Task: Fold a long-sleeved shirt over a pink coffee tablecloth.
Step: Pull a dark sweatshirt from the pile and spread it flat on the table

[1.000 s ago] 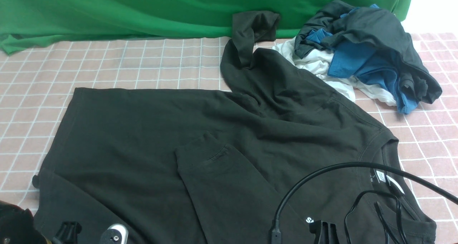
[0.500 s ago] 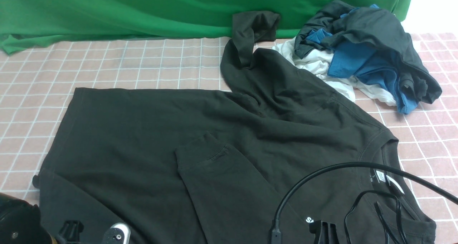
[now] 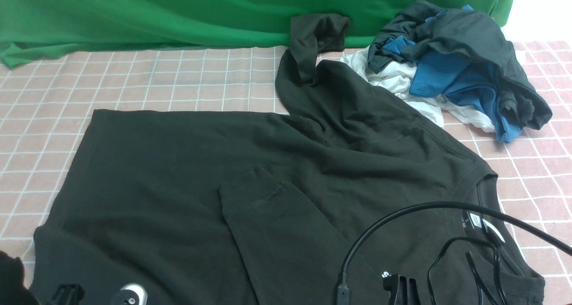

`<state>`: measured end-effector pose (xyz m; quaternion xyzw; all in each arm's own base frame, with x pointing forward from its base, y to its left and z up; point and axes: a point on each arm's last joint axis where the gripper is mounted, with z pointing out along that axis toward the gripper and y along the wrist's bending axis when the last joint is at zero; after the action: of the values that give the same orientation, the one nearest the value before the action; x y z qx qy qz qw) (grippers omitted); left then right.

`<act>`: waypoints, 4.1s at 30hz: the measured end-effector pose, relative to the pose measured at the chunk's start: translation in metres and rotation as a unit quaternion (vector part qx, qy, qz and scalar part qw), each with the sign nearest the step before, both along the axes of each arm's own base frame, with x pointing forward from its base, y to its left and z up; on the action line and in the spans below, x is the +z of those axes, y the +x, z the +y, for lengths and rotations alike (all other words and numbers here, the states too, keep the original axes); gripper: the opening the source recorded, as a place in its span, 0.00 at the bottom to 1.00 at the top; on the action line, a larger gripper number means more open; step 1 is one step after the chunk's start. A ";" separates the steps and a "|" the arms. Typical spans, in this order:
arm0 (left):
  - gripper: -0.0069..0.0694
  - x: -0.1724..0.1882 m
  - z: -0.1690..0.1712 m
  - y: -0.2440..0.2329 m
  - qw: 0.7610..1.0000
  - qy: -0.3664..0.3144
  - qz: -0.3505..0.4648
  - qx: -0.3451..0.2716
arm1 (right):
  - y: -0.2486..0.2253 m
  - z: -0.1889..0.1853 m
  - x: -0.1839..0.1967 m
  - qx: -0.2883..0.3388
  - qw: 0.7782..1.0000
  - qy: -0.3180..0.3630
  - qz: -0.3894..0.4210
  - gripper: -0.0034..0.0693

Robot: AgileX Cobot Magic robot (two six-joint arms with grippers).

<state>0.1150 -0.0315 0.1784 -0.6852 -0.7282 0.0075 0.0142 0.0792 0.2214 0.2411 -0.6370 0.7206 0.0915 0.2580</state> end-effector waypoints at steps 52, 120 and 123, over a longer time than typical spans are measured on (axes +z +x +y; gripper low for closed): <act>0.11 0.124 -0.045 0.048 0.835 -0.372 -0.190 0.359 | 0.295 -0.095 0.041 -0.459 0.880 0.109 0.052 0.50; 0.11 0.118 -0.044 0.042 0.867 -0.336 -0.169 0.326 | 0.382 -0.074 -0.022 -0.346 0.918 0.003 0.195 0.09; 0.11 0.118 -0.043 0.042 0.870 -0.333 -0.172 0.322 | 0.374 -0.077 -0.040 -0.360 0.904 -0.018 0.230 0.09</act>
<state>0.1567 -0.0748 0.2959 -0.3676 -0.8535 0.1354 -0.3436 0.4534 0.1442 0.2007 -0.3002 0.9417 0.1235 0.0888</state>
